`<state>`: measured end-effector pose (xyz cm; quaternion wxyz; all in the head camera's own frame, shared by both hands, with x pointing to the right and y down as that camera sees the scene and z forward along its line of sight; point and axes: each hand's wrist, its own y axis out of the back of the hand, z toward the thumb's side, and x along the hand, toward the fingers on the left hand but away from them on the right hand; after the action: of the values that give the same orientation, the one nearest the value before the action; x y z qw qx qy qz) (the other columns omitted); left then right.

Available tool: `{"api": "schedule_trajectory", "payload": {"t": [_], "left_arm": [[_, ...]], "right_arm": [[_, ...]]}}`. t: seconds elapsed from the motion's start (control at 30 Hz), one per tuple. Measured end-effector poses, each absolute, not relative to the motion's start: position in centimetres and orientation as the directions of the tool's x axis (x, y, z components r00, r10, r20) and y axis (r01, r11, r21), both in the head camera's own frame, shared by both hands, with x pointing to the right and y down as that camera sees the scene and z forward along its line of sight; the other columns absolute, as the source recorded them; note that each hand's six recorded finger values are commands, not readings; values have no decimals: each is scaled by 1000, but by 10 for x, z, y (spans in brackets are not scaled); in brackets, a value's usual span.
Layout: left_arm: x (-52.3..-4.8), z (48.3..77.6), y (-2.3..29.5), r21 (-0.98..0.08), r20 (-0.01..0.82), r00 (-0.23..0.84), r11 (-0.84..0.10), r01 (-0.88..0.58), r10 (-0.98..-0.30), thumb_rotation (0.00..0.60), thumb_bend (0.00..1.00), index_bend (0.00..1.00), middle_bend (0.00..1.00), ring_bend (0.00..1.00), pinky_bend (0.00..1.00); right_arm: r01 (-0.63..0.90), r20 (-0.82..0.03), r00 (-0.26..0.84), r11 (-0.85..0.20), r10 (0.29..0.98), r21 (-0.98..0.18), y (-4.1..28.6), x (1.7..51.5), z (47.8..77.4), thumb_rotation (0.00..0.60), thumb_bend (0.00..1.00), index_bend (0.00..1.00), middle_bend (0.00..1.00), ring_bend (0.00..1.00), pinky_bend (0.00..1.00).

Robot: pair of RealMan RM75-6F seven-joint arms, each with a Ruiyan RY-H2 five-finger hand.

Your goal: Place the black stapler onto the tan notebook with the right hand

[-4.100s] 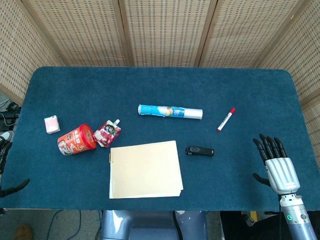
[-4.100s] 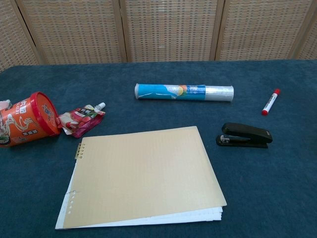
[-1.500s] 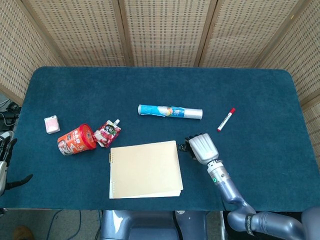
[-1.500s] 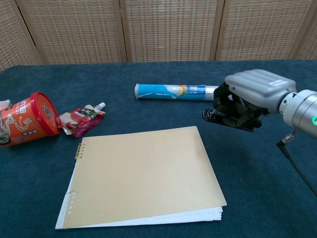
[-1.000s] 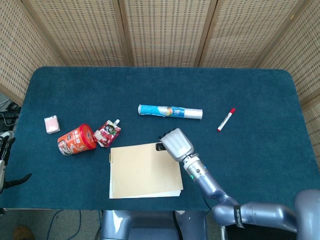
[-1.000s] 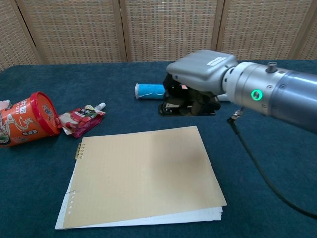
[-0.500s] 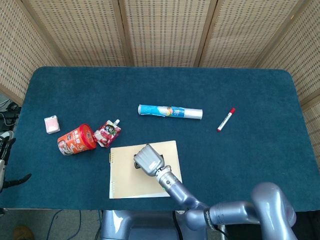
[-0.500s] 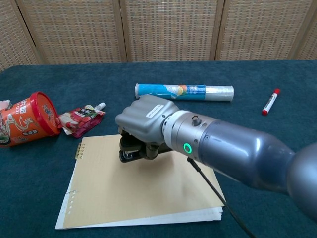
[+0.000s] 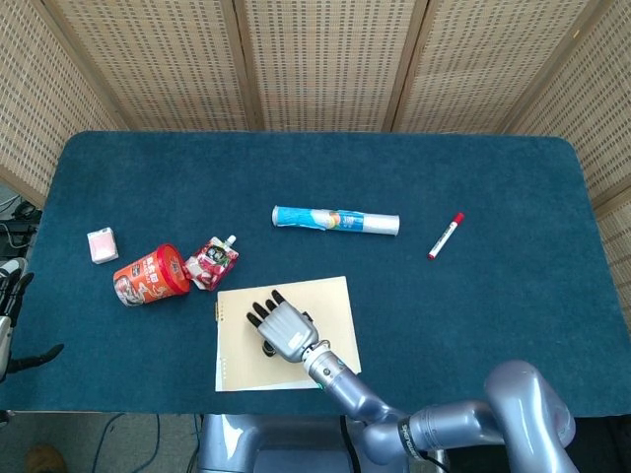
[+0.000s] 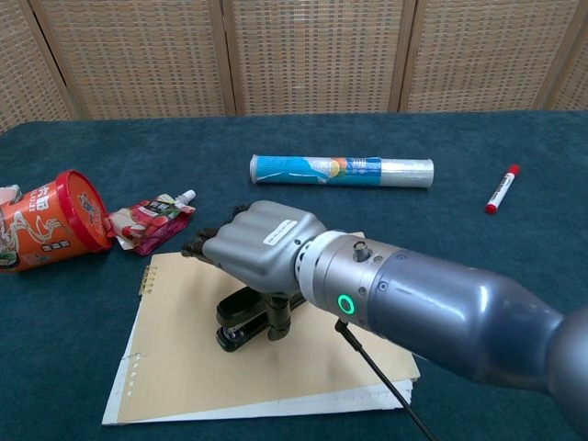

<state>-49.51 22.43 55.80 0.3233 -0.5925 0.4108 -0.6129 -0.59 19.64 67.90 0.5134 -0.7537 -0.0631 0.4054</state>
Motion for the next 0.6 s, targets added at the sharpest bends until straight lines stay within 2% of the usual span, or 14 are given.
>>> {"api": "schedule_trajectory", "payload": {"t": [0.27,0.6], "left_arm": [[-490,554,226,-890,453,-68,-447,-92,-889,600,0,0,0,0,0],[-487,541,231,-907,415,-43,-409,-102,-909,600,0,0,0,0,0]], "right_arm": [[-288,-501,666,-429,552,-856,183,21,651,600,0,0,0,19,0],[-328,-380,621,-213,685,-920,141,129,612,600,0,0,0,0,0]]}}
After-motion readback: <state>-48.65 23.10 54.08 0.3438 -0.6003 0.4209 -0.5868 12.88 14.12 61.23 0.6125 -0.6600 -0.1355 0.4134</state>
